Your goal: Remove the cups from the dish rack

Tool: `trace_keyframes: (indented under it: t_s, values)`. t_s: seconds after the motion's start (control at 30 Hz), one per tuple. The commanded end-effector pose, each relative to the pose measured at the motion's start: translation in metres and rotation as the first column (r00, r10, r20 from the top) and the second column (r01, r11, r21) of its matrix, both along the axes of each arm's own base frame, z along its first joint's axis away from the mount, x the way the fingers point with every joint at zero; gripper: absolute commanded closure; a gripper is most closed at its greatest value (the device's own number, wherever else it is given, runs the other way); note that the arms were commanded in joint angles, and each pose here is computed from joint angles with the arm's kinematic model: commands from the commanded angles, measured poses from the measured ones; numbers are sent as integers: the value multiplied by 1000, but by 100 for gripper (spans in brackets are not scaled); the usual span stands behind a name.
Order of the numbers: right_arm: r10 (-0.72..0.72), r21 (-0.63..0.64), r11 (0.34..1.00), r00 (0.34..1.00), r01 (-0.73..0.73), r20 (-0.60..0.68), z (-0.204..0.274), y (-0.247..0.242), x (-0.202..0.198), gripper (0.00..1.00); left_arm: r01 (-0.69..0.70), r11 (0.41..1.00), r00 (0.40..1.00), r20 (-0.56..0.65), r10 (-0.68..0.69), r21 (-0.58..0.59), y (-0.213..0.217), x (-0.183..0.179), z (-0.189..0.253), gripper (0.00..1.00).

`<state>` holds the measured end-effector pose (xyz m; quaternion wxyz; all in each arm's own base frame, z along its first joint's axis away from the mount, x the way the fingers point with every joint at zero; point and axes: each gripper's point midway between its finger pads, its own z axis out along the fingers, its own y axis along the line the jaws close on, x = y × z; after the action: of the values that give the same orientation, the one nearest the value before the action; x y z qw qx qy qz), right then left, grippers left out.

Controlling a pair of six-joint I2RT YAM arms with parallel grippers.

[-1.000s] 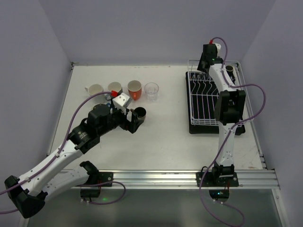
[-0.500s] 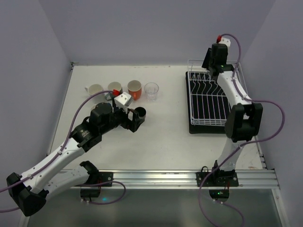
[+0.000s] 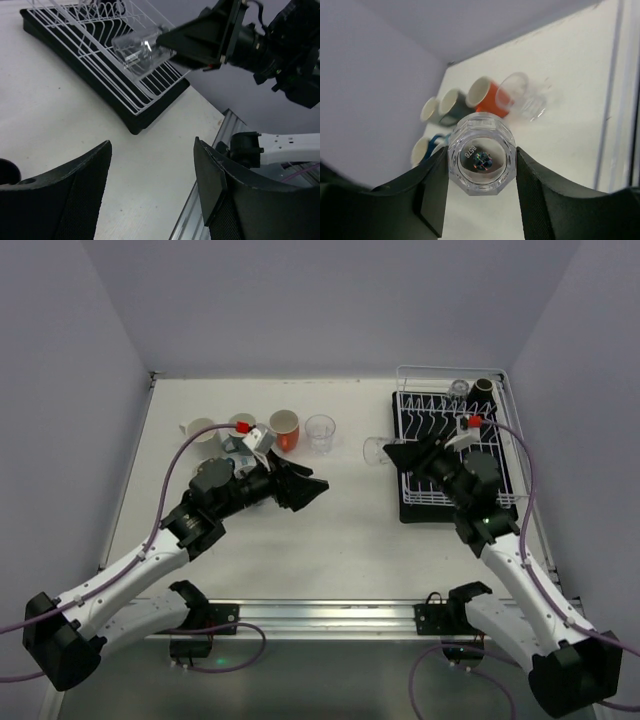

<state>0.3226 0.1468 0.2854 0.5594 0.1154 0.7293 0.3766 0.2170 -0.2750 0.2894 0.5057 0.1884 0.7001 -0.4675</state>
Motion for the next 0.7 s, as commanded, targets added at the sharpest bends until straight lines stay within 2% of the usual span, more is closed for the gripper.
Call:
trace_keyframes:
  t_s: [0.0,0.13,0.3,0.5,0.6,0.63,0.67]
  values:
    - [221,232,944,972,-234,78,26,37,-56,70,116,975,993,3,-118,-192,-20,-15,31,31]
    - [301,306,897,948,-319,105,24,44,-88,70,177,951,981,-31,-191,-252,-36,-19,27,32]
    - [370,336,865,926,-372,72,8,57,-97,70,221,934,966,-71,-250,-282,-54,-21,21,36]
    - [433,350,834,899,-426,62,1,75,-99,70,289,895,943,-62,-328,-341,-69,-29,27,41]
    - [459,357,823,888,-442,40,-7,83,-99,70,282,895,946,-58,-320,-346,-73,-25,26,58]
    - [463,359,819,885,-447,46,-8,84,-100,70,267,900,950,-65,-307,-344,-73,-21,23,67]
    - [469,368,813,882,-451,43,-9,85,-101,70,262,905,952,-65,-300,-335,-74,-20,21,71]
